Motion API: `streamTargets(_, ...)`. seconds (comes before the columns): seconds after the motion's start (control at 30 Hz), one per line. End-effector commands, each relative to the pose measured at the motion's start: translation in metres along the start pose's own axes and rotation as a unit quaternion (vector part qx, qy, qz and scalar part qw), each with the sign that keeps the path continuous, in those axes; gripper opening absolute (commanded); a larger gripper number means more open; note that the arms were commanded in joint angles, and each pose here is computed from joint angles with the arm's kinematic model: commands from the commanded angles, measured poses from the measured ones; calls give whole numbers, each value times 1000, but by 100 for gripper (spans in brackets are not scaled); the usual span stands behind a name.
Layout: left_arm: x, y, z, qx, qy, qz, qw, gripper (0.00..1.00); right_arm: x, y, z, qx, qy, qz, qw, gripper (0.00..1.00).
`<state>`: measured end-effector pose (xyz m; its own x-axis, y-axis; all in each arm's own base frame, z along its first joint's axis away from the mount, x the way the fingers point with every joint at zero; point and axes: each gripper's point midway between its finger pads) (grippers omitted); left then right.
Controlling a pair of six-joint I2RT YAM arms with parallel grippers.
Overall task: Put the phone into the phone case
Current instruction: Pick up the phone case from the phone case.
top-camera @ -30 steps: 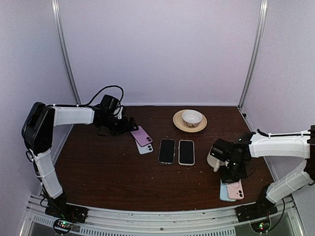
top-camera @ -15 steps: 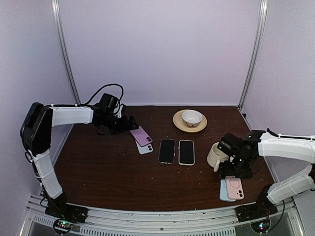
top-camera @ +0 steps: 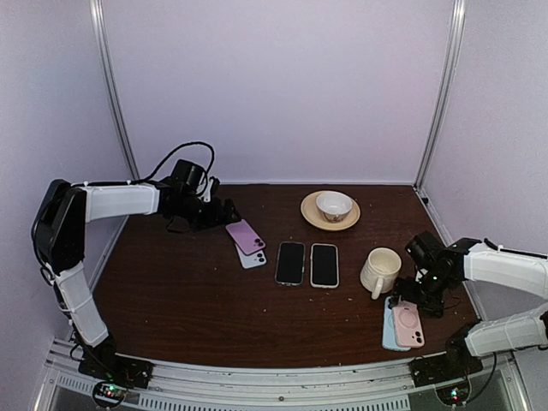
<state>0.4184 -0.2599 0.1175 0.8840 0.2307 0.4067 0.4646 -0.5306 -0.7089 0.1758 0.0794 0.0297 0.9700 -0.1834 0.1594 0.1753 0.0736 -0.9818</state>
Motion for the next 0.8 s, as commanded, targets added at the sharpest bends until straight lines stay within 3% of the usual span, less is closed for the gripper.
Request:
streamTargets(0.0,7,-11,-18,-28,20,-17,999,97,12,2,3,17,6,-12,1000,99)
streamTargets(0.43,8,-15,-22,-37,26,-25,999,98,12,14,9,33,-9,26,999,98)
streamTargets(0.63,9,-16,-24,-41,26,-25,998,98,11,9,11,42,-11,22,999,70)
streamTargets(0.77,9,-18,-25,-43,29,-27,998,98,13,-6,7,34,-21,10,999,63)
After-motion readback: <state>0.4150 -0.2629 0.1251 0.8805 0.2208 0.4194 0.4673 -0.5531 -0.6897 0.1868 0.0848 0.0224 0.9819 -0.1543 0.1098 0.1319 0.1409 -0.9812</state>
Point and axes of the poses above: each gripper's point midway between its finger pads, its own y axis out along the fingers, its own z axis along the line the jaws close on, x = y × z, and after that the axes turned 13 degrees about -y, right-handed
